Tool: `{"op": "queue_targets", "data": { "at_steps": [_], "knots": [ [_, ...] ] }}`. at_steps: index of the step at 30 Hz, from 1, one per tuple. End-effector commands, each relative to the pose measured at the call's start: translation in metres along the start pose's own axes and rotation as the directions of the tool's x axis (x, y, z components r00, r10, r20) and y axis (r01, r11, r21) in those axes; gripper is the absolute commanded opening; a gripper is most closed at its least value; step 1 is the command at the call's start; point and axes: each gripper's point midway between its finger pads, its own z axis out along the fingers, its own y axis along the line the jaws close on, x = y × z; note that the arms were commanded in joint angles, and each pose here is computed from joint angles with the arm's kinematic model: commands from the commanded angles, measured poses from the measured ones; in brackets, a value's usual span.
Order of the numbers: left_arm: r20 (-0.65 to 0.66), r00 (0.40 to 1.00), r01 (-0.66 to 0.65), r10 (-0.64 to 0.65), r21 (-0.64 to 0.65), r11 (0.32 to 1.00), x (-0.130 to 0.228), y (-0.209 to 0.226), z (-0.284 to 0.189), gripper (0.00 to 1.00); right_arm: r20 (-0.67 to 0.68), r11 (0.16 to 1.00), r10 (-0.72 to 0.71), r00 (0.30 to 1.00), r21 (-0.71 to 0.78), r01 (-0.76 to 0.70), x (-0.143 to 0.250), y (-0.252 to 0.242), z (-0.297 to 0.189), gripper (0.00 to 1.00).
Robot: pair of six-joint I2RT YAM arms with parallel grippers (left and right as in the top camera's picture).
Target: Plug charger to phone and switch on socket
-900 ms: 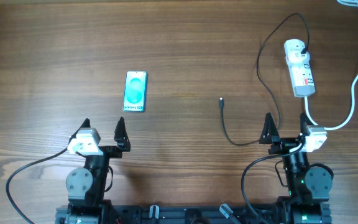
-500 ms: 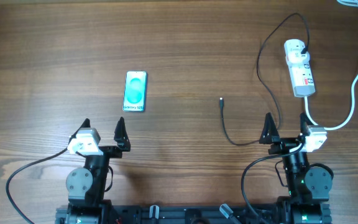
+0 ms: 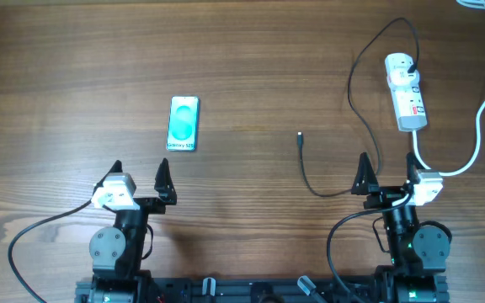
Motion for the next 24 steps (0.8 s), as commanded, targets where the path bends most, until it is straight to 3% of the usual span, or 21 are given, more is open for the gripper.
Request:
{"op": "queue_targets", "data": {
  "at_steps": [1,24],
  "knots": [
    [-0.001,1.0,-0.019,0.019,0.01,1.0,0.0017,-0.0011,0.0,1.0,0.004,1.0,0.004,1.0,0.01,-0.004,-0.0004,-0.0022,0.0,1.0],
    [0.003,1.0,-0.012,0.012,0.022,1.0,0.0006,-0.0033,0.0,1.0,0.003,1.0,0.004,1.0,0.01,-0.004,-0.0003,-0.0022,0.0,1.0]
  ]
}}
